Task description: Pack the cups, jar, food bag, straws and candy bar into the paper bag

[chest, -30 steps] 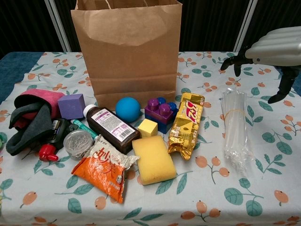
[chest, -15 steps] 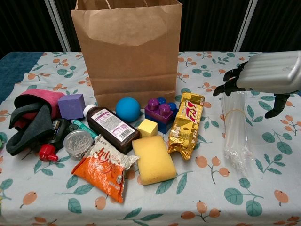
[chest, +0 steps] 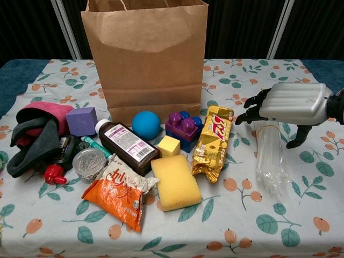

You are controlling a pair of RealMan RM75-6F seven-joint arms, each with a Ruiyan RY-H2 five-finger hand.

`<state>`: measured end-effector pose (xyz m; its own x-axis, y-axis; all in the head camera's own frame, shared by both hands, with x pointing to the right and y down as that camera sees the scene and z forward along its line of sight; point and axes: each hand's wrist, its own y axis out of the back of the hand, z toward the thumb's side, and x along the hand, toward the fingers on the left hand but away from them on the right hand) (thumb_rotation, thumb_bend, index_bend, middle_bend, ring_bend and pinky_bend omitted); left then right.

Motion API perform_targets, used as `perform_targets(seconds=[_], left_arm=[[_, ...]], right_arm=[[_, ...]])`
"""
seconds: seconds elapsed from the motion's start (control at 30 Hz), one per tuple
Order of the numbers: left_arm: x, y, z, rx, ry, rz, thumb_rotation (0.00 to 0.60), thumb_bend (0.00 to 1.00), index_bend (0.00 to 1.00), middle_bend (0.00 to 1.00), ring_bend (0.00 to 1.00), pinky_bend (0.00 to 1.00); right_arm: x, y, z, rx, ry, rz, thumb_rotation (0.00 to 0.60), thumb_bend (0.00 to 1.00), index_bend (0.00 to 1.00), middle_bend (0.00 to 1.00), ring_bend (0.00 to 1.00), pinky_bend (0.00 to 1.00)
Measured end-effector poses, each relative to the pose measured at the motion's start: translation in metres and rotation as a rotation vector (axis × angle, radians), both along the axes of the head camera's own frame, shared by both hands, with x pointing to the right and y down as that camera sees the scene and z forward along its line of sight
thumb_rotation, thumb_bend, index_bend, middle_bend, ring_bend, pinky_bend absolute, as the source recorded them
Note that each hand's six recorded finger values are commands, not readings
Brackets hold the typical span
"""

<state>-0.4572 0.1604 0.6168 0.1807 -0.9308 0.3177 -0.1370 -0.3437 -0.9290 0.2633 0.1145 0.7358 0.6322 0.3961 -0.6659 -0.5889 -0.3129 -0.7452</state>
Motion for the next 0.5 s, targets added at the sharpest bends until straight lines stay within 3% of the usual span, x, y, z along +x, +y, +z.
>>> perform_targets(seconds=[0.17,0.33,0.5], left_arm=[[-0.001,0.0,0.001,-0.003,0.005,-0.004,0.6,0.13,0.23,0.24,0.16,0.25],[-0.002,-0.001,0.001,-0.002,0.011,-0.007,0.6,0.13,0.23,0.24,0.15,0.25],[0.0,-0.001,0.001,-0.004,0.016,-0.004,0.6,0.13,0.23,0.24,0.15,0.25]], right_arm=[[-0.003,0.004,0.01,-0.003,-0.017,0.002,0.6,0.01,0.29,0.32,0.18,0.23],[-0.008,0.003,0.007,0.023,-0.065,0.012,0.6,0.11,0.54,0.49,0.36,0.4],[-0.01,-0.003,-0.001,0.061,-0.121,0.031,0.6,0.17,0.67,0.59,0.46,0.5]])
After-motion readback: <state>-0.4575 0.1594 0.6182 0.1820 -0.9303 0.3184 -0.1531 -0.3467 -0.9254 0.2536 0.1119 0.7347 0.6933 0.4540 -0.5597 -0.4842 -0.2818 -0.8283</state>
